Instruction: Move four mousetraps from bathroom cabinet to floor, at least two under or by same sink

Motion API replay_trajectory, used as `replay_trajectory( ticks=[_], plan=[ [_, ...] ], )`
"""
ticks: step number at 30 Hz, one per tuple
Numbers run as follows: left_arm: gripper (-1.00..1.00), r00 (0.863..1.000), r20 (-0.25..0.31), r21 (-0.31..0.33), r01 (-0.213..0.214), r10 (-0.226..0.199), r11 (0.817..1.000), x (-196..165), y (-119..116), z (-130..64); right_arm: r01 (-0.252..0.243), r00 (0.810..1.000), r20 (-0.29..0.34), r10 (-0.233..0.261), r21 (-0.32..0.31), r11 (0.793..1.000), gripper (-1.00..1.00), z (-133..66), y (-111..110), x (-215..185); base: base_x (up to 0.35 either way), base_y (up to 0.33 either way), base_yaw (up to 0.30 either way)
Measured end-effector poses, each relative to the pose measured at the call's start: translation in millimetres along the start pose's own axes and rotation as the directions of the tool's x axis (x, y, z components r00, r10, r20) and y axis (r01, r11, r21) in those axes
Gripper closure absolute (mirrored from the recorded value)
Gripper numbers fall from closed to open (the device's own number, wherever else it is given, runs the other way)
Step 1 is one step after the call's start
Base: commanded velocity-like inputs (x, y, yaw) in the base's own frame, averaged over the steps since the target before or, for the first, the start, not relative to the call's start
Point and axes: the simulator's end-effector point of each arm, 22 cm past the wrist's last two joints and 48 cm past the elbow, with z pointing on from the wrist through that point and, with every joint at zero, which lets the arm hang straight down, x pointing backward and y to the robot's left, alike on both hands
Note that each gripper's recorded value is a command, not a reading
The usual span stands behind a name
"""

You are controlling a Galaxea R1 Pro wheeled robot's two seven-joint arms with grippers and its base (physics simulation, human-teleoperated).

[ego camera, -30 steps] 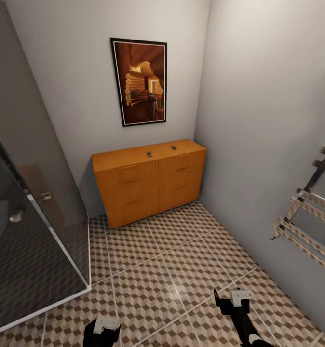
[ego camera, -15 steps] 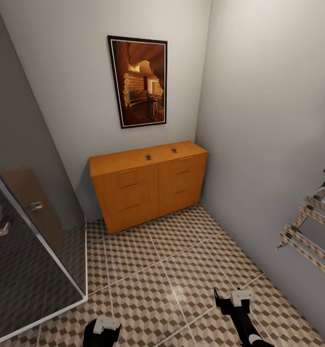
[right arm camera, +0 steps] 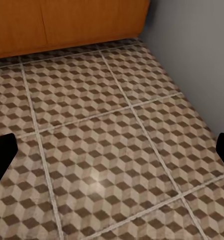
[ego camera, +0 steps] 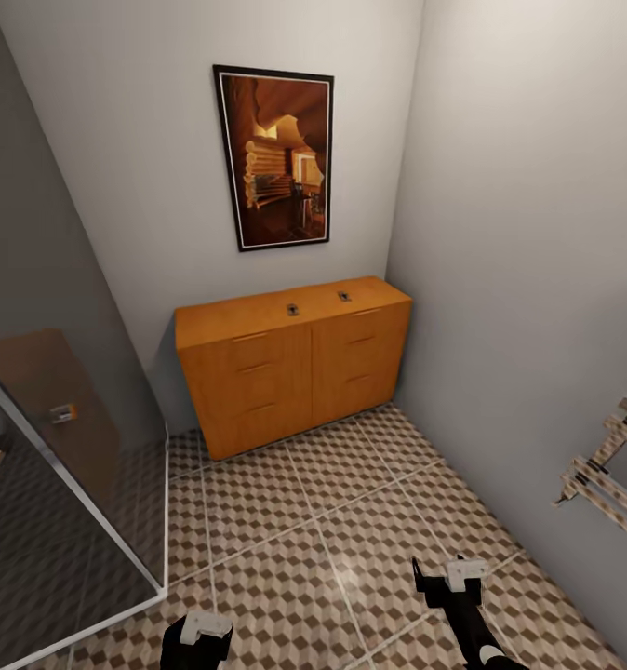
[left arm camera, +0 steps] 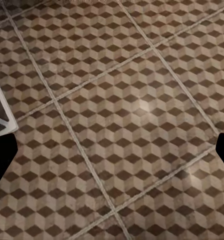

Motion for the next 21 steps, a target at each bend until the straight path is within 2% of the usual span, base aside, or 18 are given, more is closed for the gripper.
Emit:
replay_trajectory(
  ticks=[6, 21],
  plan=[
    [-1.00, 1.000, 0.000, 0.000, 0.000, 0.000, 1.000, 0.2, 0.0, 0.0, 0.000, 1.000, 0.000, 0.000, 0.000, 1.000, -1.00, 0.0, -0.2, -0.1, 0.186, 0.000, 0.121],
    [-1.00, 1.000, 0.000, 0.000, 0.000, 0.000, 1.000, 0.0, -0.1, 0.0, 0.000, 1.000, 0.000, 0.000, 0.000, 1.000, -1.00, 0.0, -0.3, -0.1, 0.174, -0.078, 0.006]
  ],
)
